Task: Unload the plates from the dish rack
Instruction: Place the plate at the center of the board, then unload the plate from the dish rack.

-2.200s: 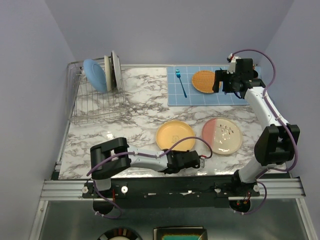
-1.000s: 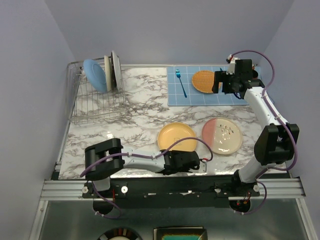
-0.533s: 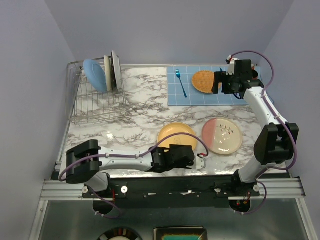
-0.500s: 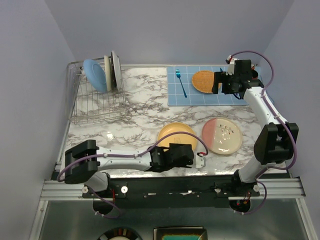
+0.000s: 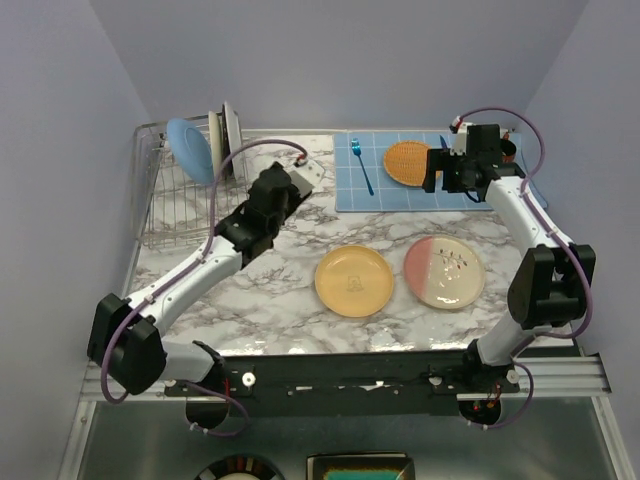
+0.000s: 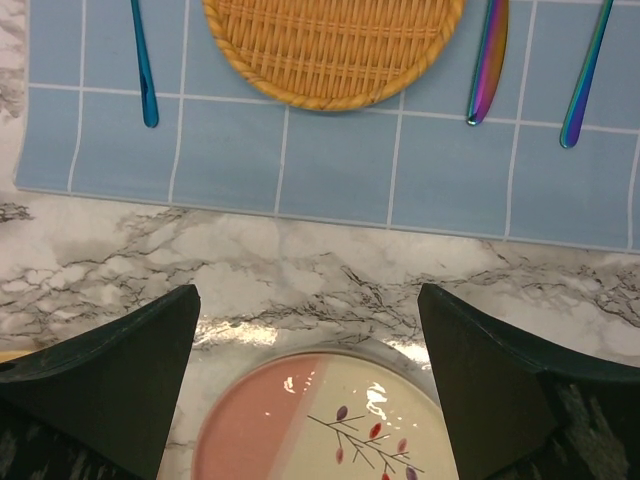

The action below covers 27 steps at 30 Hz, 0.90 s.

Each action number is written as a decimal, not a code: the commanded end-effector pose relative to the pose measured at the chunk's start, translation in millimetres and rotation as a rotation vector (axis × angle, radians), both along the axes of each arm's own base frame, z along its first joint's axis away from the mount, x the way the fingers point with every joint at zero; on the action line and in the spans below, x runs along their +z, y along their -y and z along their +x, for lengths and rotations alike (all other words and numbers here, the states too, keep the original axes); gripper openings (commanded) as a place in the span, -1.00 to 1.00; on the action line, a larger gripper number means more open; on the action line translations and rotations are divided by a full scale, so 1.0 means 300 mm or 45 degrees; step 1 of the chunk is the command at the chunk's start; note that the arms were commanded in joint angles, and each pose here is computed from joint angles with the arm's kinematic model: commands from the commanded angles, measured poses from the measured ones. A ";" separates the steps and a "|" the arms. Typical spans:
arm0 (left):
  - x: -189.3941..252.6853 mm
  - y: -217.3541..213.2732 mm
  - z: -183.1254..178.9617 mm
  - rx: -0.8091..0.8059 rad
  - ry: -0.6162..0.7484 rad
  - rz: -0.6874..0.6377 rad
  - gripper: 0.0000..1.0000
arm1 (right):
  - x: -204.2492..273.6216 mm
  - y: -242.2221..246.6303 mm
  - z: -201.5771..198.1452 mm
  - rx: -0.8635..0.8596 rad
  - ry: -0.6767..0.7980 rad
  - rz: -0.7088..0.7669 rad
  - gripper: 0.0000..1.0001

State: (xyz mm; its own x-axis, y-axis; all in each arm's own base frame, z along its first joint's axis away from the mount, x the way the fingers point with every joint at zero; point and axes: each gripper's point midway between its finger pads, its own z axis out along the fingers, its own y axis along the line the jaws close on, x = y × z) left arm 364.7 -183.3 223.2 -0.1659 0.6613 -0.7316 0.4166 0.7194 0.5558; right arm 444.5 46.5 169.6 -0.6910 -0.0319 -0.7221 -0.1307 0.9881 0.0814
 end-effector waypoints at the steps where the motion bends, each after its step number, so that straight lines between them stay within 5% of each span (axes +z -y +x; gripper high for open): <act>1: 0.166 -0.160 0.115 0.183 0.154 -0.204 0.25 | 0.071 -0.006 -0.010 0.052 0.094 0.000 0.99; 14: 0.187 -0.710 0.322 0.613 0.171 -0.657 0.22 | 0.053 -0.015 -0.021 0.082 0.075 0.004 0.99; 27: 0.071 -0.849 0.400 0.573 -0.046 -0.992 0.23 | 0.024 -0.035 -0.028 0.117 0.039 0.032 0.99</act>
